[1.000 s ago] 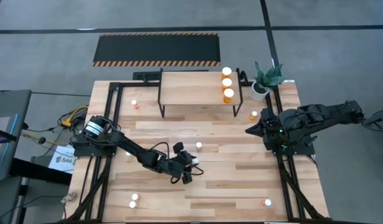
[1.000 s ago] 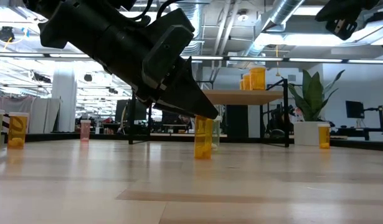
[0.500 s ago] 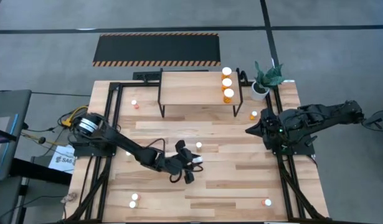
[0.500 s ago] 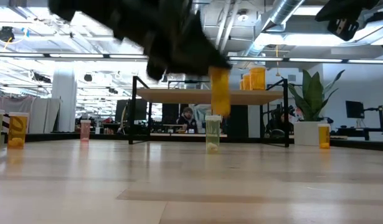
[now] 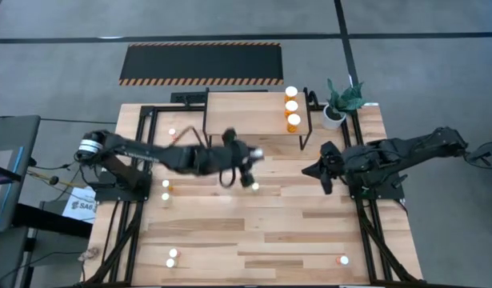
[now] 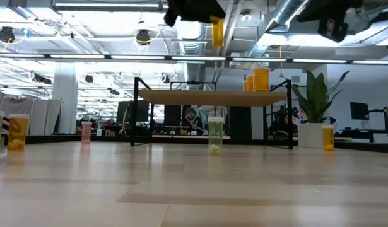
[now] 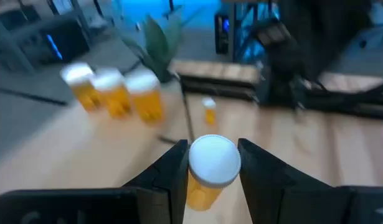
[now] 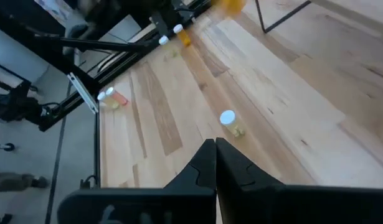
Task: Pick and place medicine bottles onto shelf by color
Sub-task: Put the center bottom small orange pill bottle to the top of the shelf
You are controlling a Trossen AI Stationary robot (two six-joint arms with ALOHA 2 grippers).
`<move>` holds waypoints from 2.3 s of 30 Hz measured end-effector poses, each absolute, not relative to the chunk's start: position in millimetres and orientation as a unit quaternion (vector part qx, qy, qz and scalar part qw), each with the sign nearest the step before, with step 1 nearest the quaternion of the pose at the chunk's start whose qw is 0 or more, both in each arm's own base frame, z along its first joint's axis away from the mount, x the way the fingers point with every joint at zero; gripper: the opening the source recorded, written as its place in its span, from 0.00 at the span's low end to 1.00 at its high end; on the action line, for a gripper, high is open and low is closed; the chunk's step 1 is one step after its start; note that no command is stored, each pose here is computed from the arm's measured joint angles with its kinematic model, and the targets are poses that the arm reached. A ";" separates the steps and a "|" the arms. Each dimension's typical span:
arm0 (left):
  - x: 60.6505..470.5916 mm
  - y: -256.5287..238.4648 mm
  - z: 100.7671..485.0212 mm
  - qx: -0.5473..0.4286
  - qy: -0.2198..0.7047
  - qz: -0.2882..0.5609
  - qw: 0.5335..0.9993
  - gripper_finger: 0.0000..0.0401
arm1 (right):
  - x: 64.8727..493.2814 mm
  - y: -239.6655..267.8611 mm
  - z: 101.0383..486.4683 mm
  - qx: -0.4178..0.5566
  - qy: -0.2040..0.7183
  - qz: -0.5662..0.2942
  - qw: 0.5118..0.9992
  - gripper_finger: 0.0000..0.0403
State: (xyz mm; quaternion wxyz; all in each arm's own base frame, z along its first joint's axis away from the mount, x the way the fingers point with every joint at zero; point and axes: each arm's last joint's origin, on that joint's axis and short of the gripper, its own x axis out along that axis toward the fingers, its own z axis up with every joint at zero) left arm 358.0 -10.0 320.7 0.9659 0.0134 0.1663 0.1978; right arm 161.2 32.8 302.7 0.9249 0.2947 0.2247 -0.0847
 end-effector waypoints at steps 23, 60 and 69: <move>350.2 202.6 341.0 0.006 0.163 0.182 0.970 0.27 | 192.1 34.8 293.2 0.349 0.196 -0.142 0.905 0.03; 406.3 263.5 294.2 -0.063 0.247 0.191 0.948 0.27 | 191.7 35.3 292.6 0.343 0.201 -0.140 0.907 0.04; 407.0 264.3 295.9 -0.071 0.237 0.204 0.947 0.27 | 191.8 35.6 292.6 0.342 0.203 -0.135 0.908 0.04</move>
